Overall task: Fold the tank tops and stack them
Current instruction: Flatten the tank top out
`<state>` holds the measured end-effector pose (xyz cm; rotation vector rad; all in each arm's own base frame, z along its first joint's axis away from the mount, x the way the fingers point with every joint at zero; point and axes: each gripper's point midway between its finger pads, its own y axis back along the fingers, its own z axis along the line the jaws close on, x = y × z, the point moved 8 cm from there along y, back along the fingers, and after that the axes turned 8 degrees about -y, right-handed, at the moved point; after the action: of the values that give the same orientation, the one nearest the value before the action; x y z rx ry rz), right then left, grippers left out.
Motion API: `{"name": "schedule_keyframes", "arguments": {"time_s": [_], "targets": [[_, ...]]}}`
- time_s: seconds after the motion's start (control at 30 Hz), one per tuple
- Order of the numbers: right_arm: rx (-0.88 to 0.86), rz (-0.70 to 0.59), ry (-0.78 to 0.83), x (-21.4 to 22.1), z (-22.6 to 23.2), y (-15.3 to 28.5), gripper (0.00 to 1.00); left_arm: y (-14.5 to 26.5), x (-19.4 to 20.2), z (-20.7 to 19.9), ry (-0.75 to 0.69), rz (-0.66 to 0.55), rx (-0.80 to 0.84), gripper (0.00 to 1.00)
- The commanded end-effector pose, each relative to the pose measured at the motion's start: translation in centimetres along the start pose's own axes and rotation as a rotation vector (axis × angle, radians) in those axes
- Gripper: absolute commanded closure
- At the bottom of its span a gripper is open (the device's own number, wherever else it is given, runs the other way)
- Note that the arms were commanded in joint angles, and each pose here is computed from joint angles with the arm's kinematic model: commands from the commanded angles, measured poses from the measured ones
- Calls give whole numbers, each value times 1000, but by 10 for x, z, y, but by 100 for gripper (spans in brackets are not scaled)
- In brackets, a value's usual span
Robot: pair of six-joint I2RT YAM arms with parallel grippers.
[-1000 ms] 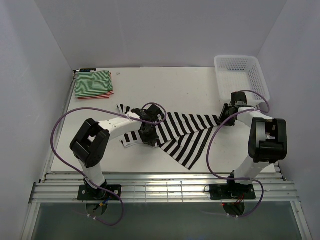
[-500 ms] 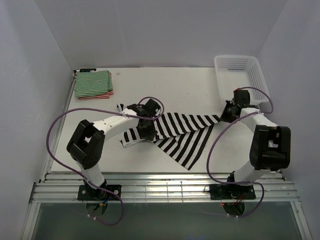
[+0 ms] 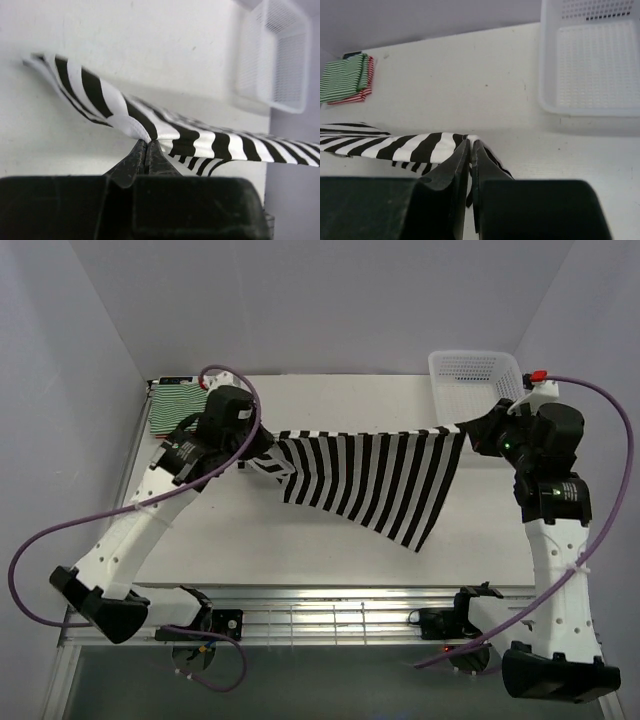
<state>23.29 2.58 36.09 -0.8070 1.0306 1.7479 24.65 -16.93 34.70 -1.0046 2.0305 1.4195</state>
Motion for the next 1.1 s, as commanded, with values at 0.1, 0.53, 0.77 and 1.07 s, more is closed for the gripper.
{"name": "schedule_keyframes", "arguments": {"time_s": [0.1, 0.53, 0.77, 1.07], "targets": [[-133, -184, 98, -49, 47, 78, 92, 114, -73, 9, -12, -375, 77, 100], [-225, -268, 132, -80, 64, 74, 92, 132, -111, -7, -103, -551, 142, 100], [-281, -161, 138, -85, 44, -29, 92, -22, -145, 31, -82, -282, 120, 100], [-288, -276, 202, -174, 54, -104, 92, -45, -265, 25, -283, -533, 364, 100]]}}
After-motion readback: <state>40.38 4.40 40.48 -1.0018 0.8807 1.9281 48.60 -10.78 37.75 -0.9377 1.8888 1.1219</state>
